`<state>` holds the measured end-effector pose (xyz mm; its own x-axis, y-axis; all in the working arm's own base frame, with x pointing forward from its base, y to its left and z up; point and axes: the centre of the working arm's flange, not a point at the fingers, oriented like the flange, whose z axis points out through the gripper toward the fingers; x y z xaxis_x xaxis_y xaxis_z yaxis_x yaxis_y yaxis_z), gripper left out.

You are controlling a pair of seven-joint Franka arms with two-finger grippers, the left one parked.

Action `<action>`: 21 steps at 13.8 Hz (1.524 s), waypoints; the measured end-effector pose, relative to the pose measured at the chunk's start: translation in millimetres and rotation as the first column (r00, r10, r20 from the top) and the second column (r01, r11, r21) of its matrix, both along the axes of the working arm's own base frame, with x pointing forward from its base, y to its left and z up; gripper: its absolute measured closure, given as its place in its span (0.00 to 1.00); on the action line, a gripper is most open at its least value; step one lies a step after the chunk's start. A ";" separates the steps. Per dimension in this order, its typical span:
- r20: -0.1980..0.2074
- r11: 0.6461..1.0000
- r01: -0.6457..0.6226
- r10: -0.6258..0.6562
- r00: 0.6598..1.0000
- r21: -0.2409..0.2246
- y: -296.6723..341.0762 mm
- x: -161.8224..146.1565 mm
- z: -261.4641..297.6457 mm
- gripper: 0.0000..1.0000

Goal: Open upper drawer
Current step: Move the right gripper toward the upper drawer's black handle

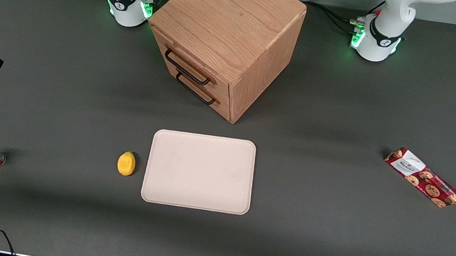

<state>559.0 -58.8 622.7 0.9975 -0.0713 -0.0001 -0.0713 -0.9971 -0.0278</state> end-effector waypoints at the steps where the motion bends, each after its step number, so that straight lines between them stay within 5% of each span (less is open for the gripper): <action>1: -0.005 1.000 -0.001 0.001 1.000 -0.001 0.2 1.5 -2.8 0.00; 6: -0.011 1.000 -0.020 0.020 1.000 -0.003 10.1 4.2 -6.0 0.00; 9: -0.032 0.990 -0.142 0.142 0.989 -0.009 64.7 3.4 -8.5 0.00; 15: -0.111 0.886 -0.464 0.461 0.880 -0.002 224.1 -25.2 -55.0 0.00; 21: -0.144 0.796 -0.604 0.601 0.786 0.024 311.2 -64.1 -111.0 0.00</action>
<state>494.9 252.4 511.7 0.8274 0.5426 -0.1451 0.5428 -0.8388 -0.0416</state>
